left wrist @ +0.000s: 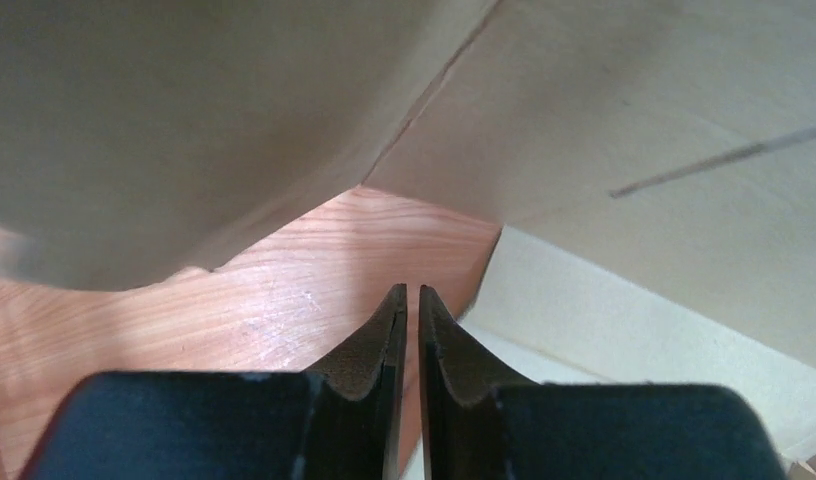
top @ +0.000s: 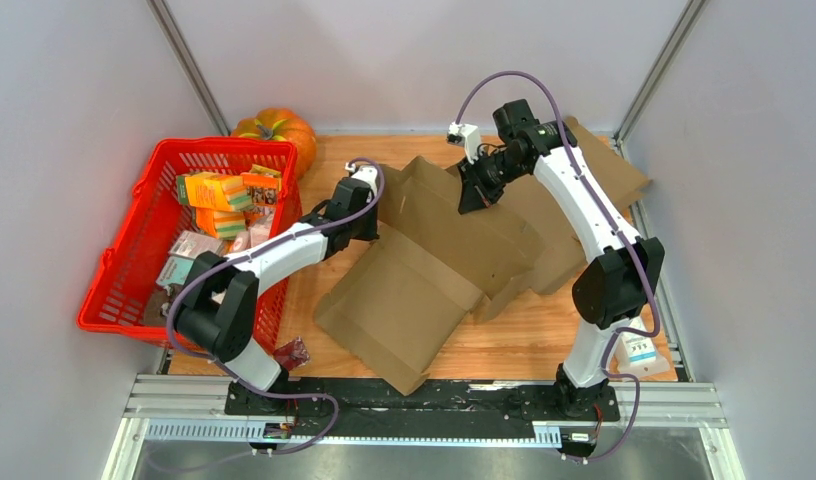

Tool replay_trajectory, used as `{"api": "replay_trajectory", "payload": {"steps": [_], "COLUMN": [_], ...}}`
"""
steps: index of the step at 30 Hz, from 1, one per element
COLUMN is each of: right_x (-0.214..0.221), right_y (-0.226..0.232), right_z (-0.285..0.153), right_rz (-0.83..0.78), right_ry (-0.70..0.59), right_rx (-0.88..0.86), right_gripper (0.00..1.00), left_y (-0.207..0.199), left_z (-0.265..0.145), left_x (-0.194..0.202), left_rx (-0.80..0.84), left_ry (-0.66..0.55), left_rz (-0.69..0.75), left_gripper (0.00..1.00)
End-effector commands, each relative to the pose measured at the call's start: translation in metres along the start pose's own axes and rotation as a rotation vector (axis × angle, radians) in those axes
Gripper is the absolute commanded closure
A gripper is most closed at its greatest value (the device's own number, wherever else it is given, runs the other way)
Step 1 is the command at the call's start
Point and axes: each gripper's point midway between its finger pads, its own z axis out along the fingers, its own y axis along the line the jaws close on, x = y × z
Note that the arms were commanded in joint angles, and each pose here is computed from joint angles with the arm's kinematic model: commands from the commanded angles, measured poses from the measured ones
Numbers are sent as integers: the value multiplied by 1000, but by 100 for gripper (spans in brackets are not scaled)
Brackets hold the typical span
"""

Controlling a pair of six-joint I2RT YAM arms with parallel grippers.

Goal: Fold the paper box

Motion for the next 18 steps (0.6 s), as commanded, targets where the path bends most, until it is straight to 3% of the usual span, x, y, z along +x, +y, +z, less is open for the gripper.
{"api": "replay_trajectory", "payload": {"steps": [1,4,12,18], "right_x": [-19,-16,-14,-12], "right_y": [7,5,-6,-16], "right_z": [-5,-1,1,-6], "right_rz": [-59,-50,-35,-10], "right_ry": [-69,-60,-56,-49], "right_rx": [-33,-37,19,87], "right_gripper": [100,100,100,100], "left_y": [-18,-31,-61,-38], "left_z": [5,6,-5,-42], "left_x": [-19,-15,-6,13], "left_rx": [100,172,359,285], "left_ry": [-44,-47,-38,-52], "left_rz": [-21,-40,-58,-88], "left_gripper": [85,84,73,65]}}
